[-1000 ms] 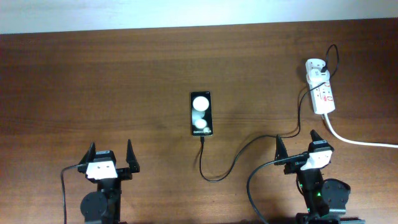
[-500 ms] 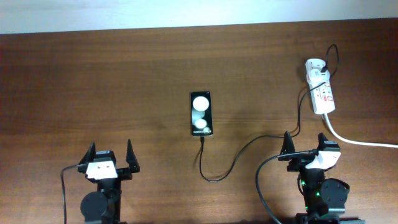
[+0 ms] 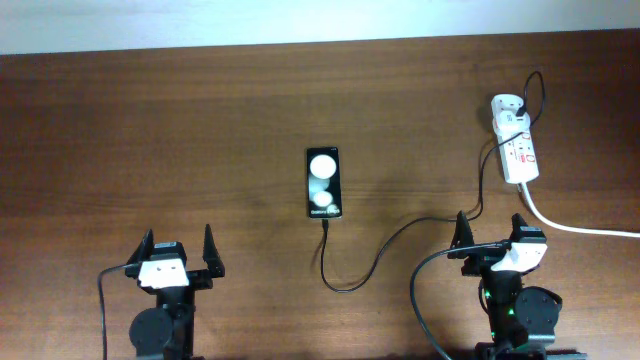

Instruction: Plug charger to phone and switch on socket

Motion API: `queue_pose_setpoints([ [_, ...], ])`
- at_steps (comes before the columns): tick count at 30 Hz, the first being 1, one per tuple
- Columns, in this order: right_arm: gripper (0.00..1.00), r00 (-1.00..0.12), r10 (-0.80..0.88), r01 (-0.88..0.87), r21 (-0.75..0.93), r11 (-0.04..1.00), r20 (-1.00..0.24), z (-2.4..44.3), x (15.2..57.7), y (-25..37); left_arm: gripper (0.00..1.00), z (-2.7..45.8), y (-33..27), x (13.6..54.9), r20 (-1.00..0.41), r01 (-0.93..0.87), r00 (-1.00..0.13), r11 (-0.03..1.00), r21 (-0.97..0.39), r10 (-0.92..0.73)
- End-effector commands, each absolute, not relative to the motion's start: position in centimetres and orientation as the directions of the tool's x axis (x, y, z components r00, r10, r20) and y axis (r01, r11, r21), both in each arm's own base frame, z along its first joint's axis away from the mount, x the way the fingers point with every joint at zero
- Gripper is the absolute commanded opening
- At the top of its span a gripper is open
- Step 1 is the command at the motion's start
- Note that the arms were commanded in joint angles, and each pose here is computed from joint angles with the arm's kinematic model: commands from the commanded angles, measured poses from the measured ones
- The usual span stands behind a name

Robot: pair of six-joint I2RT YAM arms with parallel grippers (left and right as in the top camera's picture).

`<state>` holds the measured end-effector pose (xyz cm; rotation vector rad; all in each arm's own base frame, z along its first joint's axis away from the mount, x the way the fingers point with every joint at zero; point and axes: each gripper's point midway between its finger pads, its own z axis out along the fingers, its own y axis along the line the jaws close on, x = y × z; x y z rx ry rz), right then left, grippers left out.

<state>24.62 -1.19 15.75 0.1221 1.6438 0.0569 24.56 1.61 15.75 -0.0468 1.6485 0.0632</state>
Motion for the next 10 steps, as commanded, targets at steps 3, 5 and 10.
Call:
queue_pose_setpoints([
  [3,0.99,-0.072,0.114,0.044,0.111,0.993,-0.991,15.60,24.58,-1.10,0.99,15.62,1.59,24.53,-0.996,-0.063,-0.082,0.998,0.031,0.026],
  [5,0.99,-0.072,0.114,0.044,0.111,0.993,-0.991,15.60,24.58,-1.10,0.99,15.60,1.59,24.53,-0.996,-0.063,-0.082,0.998,0.031,0.026],
  [10,0.99,-0.072,0.114,0.044,0.111,0.993,-0.991,15.60,24.58,-1.10,0.99,15.60,1.59,24.53,-0.996,-0.063,-0.082,0.998,0.031,0.026],
])
